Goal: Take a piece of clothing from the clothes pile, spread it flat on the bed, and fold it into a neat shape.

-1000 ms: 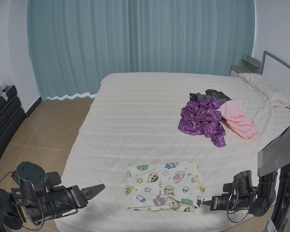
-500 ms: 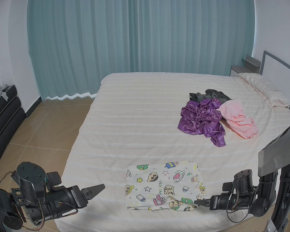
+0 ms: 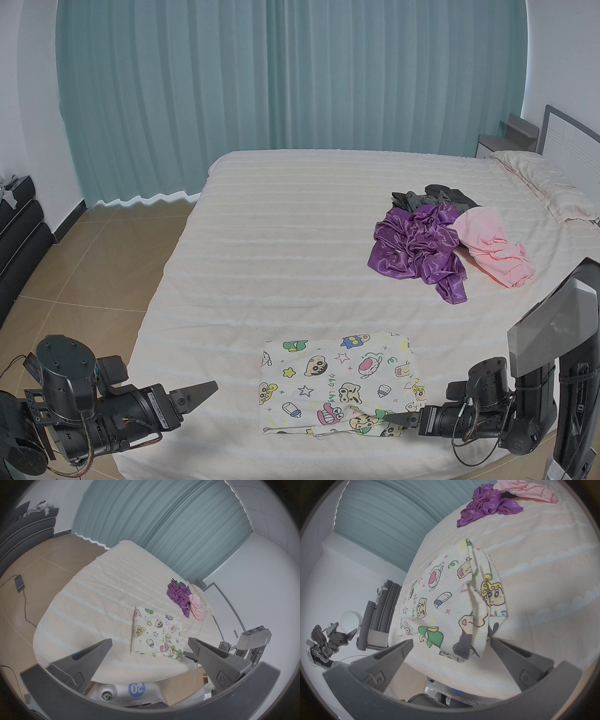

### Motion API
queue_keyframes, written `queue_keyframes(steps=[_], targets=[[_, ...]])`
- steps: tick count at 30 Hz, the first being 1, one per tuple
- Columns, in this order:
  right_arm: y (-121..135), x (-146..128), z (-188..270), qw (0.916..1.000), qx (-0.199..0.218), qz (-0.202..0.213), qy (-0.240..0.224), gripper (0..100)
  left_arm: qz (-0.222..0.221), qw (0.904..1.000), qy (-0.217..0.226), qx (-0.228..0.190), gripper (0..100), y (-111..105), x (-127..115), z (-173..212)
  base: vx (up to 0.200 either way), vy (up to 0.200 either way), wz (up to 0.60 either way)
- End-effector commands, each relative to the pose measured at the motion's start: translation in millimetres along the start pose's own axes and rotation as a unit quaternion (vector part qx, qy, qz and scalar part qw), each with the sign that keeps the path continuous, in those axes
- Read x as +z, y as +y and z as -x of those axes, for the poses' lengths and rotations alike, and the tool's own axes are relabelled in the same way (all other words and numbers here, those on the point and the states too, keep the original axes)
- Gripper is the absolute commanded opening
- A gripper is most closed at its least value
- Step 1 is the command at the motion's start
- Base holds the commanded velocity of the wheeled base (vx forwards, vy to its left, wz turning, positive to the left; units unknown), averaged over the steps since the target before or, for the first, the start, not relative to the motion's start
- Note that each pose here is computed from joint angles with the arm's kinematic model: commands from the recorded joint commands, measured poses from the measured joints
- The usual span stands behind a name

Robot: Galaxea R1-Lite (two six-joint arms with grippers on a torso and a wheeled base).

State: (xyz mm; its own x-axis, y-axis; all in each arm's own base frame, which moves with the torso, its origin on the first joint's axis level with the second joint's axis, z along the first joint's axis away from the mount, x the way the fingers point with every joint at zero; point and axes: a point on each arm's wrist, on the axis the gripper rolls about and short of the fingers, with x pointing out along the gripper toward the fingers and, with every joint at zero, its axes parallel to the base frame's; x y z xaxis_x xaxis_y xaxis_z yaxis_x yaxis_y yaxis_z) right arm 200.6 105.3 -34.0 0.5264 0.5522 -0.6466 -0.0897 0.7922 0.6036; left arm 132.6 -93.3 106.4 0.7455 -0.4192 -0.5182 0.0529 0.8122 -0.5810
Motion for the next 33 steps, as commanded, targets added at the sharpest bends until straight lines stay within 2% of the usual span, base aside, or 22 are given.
queue_keyframes(steps=[1,2,21,28,29,33], targets=[[2,3,-5,0.9999,0.008,-0.004,-0.009,100,0.000,1.0000,0.001,0.000,100,0,0,0,0.000,0.000,0.00],[2,3,-5,0.9999,0.008,-0.007,-0.009,0,0.000,1.0000,0.001,0.000,100,0,0,0,0.000,0.000,0.00],[-5,-2,13,0.9994,-0.018,-0.028,0.001,0,0.000,1.0000,0.001,0.002,100,0,-1,0,0.000,0.000,0.00],[-12,-11,19,0.9967,-0.060,-0.024,0.048,0,0.001,1.0000,0.002,0.002,100,1,-1,-1,0.000,0.000,0.00],[-13,-10,20,0.9968,-0.061,-0.023,0.047,100,0.000,1.0000,0.003,0.004,100,1,-1,-1,0.000,0.000,0.00],[-15,-8,21,0.9969,-0.064,-0.018,0.042,100,-0.001,0.9999,0.007,0.009,100,1,-2,-4,0.000,0.000,0.00]])
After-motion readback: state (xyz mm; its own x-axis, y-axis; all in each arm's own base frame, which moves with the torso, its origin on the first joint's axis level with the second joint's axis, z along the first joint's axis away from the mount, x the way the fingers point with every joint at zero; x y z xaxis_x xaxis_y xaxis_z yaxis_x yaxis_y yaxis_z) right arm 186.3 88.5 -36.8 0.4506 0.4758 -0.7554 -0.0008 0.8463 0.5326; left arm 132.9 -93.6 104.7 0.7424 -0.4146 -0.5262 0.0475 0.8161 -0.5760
